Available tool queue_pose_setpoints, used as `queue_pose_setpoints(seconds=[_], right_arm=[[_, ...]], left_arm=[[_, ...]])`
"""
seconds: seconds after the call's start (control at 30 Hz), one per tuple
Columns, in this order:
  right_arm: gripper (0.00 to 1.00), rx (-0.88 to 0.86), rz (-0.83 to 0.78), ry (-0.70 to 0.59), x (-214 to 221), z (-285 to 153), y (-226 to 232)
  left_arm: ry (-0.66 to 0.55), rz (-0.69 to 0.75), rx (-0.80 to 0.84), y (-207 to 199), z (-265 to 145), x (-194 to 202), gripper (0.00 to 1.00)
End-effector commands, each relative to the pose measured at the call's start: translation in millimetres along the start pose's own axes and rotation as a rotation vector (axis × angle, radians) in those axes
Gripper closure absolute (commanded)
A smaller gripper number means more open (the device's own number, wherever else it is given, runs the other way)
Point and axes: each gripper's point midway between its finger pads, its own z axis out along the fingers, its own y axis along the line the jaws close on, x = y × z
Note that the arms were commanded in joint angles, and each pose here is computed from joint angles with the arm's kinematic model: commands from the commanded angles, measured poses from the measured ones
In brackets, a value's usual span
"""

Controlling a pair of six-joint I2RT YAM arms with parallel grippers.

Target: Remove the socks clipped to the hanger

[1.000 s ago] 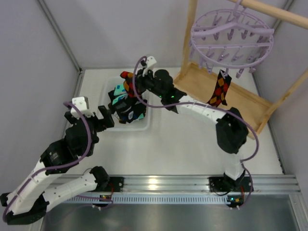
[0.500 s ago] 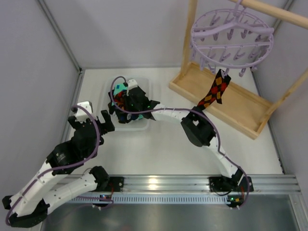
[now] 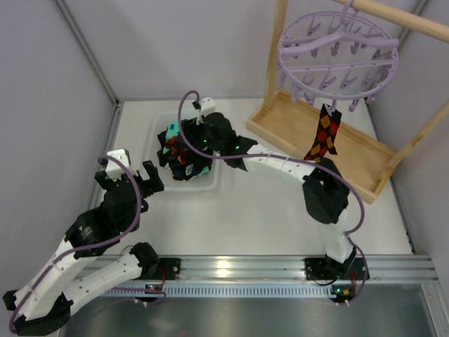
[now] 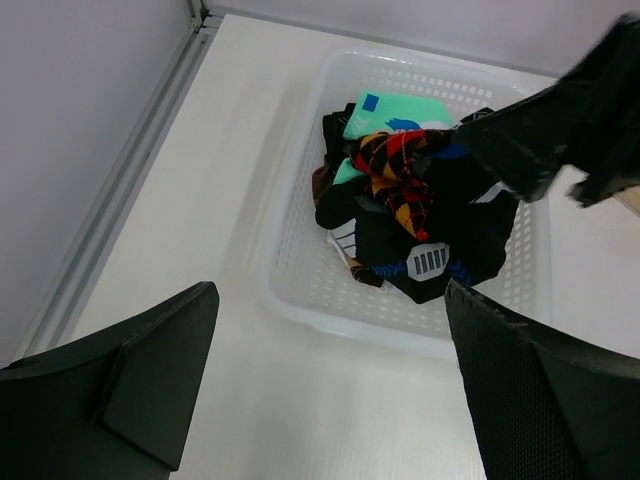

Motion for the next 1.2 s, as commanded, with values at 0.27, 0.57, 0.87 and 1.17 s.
queue_pose_setpoints(seconds=[0.27,0.57,0.87,1.17], right_arm=[[0.02,0.045,-0.094,-0.262,-85.9,-198.7,-67.3],[0.01,0.385,-0.054,-0.278,-19.4,-337.7,-191.3],[0.01,0.772,0.072,-0.503,-40.2,-414.7,-287.1],[0.21,0.425,-0.189,-0.362,-61.1,-333.0,-286.9]], left_arm=[[-0.009,-0.032,-0.022,2.1,2.4,-1.7,0.02],[0.030,0.004,-0.004,-7.5,7.7,6.7,0.02],[0.050,0.016,0.013,-11.5,9.1,11.5,0.02],[0.065,0.028,0.023,-15.5,10.6,15.4,0.02]])
